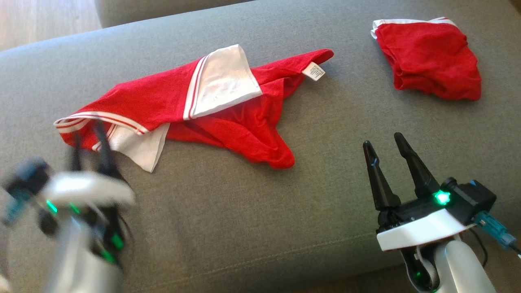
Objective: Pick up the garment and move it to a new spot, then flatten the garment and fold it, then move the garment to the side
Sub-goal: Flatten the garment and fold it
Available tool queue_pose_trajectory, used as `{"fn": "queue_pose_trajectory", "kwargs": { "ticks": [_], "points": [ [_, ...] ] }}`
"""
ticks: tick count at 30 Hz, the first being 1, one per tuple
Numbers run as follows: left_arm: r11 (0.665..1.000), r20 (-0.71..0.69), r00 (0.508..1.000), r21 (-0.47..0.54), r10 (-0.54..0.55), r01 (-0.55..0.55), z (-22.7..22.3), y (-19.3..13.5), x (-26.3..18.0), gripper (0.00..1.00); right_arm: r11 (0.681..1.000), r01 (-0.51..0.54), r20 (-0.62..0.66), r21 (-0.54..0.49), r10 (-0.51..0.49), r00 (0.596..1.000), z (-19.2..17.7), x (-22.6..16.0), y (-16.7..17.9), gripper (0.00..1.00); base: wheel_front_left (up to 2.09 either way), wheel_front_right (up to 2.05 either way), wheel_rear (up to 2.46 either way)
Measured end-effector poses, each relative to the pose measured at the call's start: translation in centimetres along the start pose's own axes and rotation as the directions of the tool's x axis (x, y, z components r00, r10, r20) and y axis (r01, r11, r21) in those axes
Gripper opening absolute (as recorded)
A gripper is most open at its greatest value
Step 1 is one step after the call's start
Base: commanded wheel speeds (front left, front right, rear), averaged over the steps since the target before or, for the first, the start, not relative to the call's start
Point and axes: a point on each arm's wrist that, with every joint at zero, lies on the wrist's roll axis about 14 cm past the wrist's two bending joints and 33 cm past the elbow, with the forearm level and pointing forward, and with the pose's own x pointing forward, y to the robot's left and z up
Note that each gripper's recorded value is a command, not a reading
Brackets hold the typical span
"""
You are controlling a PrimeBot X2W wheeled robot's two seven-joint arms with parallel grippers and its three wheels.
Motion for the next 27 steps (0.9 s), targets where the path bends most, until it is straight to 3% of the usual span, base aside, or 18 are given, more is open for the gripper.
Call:
{"fn": "queue_pose_trajectory", "kwargs": {
  "ticks": [5, 12, 16, 27],
  "points": [
    [0.998, -0.161, 0.987, -0.052, 0.021, -0.030, -6.3, 0.5, -5.3, 1.00, 1.000, -0.003, -0.011, 0.001, 0.003, 1.000, -0.4, 0.2, 0.1, 1.00, 0.00, 0.00, 0.00],
    [1.000, -0.263, 0.965, -0.006, 0.007, -0.009, -9.4, -0.3, -6.3, 1.00, 1.000, -0.006, -0.021, -0.007, 0.006, 1.000, -0.8, 0.4, 0.1, 1.00, 0.00, 0.00, 0.00],
    [0.997, -0.326, 0.945, 0.071, 0.031, -0.008, -11.1, 0.4, -6.0, 1.00, 1.000, -0.005, -0.031, -0.007, 0.005, 1.000, -1.1, 0.4, 0.1, 1.00, 0.00, 0.00, 0.00],
    [0.995, -0.360, 0.931, 0.099, 0.050, -0.015, -12.3, 1.1, -1.9, 1.00, 1.000, 0.014, -0.063, -0.014, -0.015, 0.998, -2.4, 1.1, -0.7, 1.00, 0.00, 0.00, 0.00]
  ]
}}
